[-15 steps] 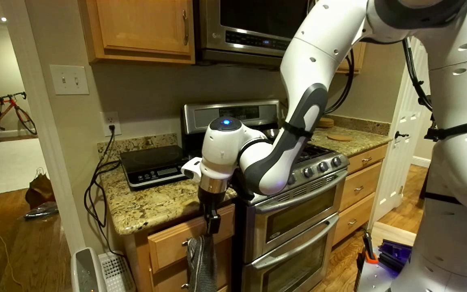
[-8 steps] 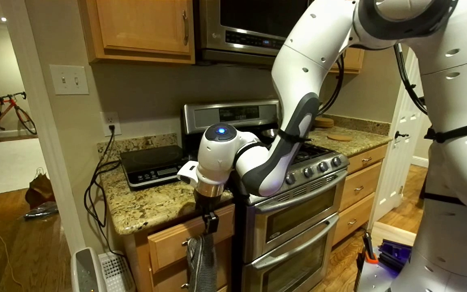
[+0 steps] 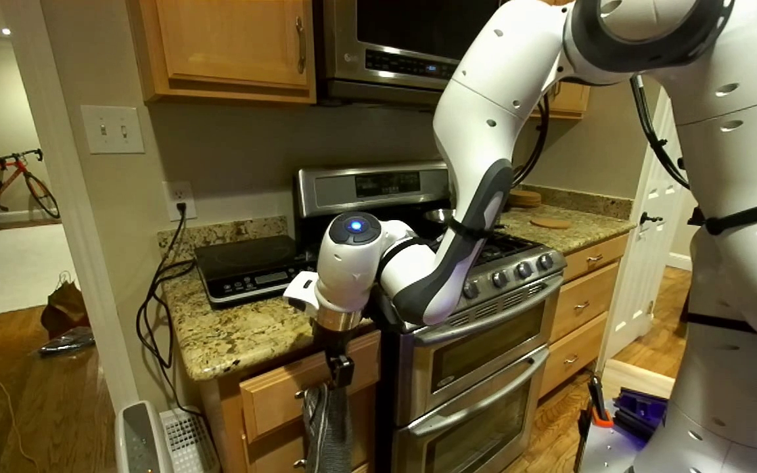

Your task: Open the left kitchen drawer fully

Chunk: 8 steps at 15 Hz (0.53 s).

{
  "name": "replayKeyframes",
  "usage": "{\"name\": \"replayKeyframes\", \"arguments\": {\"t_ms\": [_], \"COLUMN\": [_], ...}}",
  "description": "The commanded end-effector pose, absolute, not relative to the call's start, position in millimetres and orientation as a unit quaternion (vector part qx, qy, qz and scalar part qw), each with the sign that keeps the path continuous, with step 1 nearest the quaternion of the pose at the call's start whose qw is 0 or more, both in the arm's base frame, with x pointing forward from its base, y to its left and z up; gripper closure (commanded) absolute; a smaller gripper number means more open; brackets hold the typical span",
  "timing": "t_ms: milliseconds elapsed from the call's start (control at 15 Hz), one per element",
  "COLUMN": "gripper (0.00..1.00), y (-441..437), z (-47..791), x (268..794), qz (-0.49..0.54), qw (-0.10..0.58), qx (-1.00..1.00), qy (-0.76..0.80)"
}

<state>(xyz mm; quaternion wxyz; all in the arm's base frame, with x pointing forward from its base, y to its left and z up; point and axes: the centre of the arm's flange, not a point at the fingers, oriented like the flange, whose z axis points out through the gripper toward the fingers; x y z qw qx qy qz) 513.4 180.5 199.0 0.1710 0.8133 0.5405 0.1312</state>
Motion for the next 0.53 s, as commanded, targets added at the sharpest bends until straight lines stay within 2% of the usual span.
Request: {"name": "replayKeyframes", "arguments": {"t_ms": [0, 467], "gripper": [0.00, 0.00], "y": [181.0, 168.0], "z": [191.9, 179.7], "x": [512.5, 530.2], "qz": [0.131, 0.130], "qw": [0.195, 0.198], "qx": [0.810, 0.820], "qy": [0.537, 0.522]}}
